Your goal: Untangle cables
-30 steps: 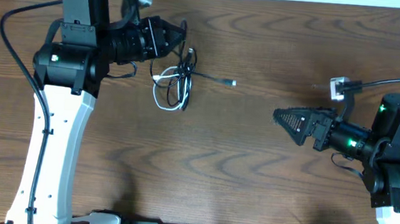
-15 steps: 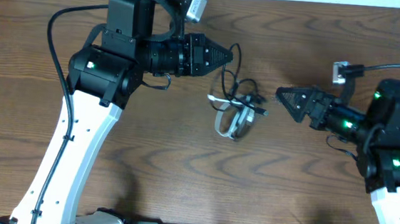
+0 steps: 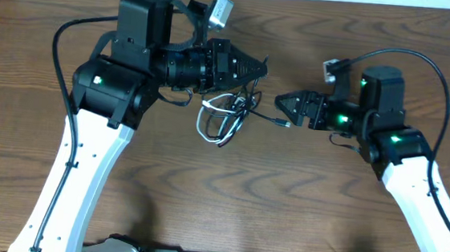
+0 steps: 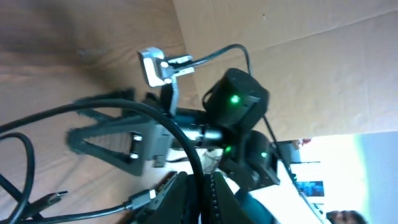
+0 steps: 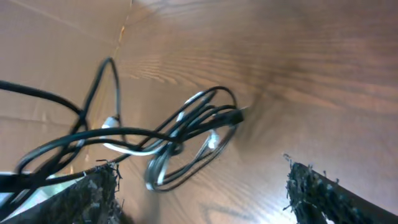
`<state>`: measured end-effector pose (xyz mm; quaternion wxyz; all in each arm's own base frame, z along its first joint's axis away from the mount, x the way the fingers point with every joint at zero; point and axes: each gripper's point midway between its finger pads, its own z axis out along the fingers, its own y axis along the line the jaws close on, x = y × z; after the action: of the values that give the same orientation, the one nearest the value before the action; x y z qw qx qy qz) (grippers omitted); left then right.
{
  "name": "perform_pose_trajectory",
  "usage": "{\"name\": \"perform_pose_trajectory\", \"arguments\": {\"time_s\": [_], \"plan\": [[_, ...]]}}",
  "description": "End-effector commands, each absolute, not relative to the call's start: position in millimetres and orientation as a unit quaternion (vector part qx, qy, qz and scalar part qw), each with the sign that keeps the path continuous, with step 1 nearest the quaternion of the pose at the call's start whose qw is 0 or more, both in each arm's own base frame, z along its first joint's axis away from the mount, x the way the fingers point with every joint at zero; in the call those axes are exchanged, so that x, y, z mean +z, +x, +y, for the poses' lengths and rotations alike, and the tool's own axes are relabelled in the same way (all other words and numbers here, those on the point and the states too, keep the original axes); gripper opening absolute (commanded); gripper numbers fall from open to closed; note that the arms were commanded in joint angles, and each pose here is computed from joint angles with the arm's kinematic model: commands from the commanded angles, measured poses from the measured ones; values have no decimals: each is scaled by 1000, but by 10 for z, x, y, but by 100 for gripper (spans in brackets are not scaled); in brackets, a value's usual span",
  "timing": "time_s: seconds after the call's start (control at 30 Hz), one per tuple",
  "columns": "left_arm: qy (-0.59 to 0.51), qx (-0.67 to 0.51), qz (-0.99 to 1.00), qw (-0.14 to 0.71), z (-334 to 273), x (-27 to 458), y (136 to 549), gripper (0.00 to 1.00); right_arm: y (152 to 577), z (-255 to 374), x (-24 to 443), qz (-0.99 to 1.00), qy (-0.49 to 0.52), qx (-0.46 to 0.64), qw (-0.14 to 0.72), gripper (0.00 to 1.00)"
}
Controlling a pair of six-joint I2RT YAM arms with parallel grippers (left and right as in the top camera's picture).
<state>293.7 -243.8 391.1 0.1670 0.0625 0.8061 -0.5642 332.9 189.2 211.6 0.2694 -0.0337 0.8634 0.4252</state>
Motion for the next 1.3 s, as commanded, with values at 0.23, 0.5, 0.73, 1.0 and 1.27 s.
{"name": "perform_pose_trajectory", "arguments": {"time_s": [0.23,0.5,0.73,1.0,1.27], "plan": [[12,-597,792,126,-2429,4139,2777,7,3253,2284,2105,843,-168,413,301,86],[2,-599,792,116,-2431,4141,2771,7,3363,2282,2108,847,-161,383,331,19],[26,-589,795,142,-2420,4118,2792,7,3491,2080,1961,880,-73,339,324,1],[-119,-353,901,222,-1757,3283,3168,7,3548,1732,1801,909,29,269,318,1],[-226,-96,924,294,-803,2938,3261,8,3529,1685,2370,870,24,296,394,1]]}}
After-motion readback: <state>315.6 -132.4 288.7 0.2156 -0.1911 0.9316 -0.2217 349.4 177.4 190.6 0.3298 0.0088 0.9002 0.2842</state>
